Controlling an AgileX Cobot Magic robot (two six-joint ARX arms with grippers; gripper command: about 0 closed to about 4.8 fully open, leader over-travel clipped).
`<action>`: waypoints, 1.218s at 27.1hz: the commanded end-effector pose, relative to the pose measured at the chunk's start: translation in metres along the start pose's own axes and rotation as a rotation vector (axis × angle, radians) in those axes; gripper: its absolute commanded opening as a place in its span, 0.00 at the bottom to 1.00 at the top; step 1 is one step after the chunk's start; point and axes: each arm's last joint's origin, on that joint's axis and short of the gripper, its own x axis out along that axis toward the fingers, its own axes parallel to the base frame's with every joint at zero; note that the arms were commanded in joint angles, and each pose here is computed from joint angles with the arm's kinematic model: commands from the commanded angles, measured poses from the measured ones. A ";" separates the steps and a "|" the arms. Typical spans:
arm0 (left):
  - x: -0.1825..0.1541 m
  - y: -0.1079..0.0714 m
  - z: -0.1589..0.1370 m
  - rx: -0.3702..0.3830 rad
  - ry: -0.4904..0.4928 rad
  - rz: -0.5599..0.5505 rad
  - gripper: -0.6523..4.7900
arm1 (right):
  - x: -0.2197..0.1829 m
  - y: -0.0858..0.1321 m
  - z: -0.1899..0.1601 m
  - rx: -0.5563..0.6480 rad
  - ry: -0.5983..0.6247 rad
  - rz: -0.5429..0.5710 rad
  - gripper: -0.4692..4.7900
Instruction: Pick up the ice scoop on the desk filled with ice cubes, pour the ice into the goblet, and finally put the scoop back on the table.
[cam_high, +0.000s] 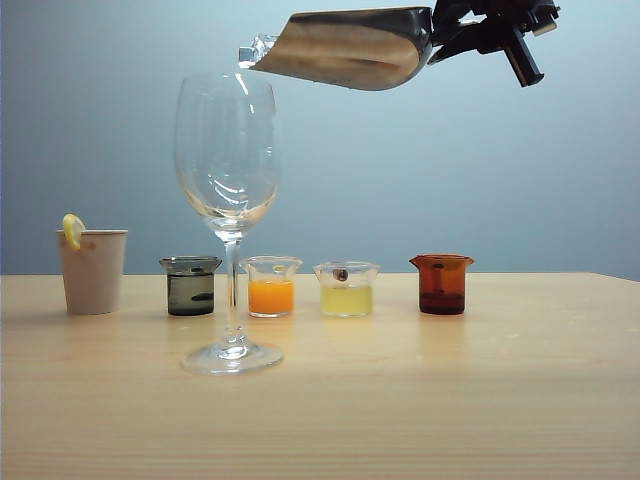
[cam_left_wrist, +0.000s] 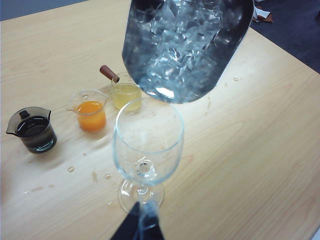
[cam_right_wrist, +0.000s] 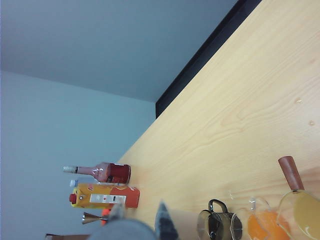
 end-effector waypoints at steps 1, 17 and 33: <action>-0.001 0.000 0.001 0.006 -0.010 0.001 0.11 | -0.003 0.010 0.003 -0.027 -0.017 0.067 0.08; -0.001 0.000 0.001 0.006 -0.011 0.001 0.11 | -0.001 0.016 -0.003 -0.080 -0.044 0.086 0.08; -0.001 0.000 0.001 0.006 -0.011 0.001 0.11 | -0.001 0.016 -0.003 -0.080 -0.048 0.083 0.08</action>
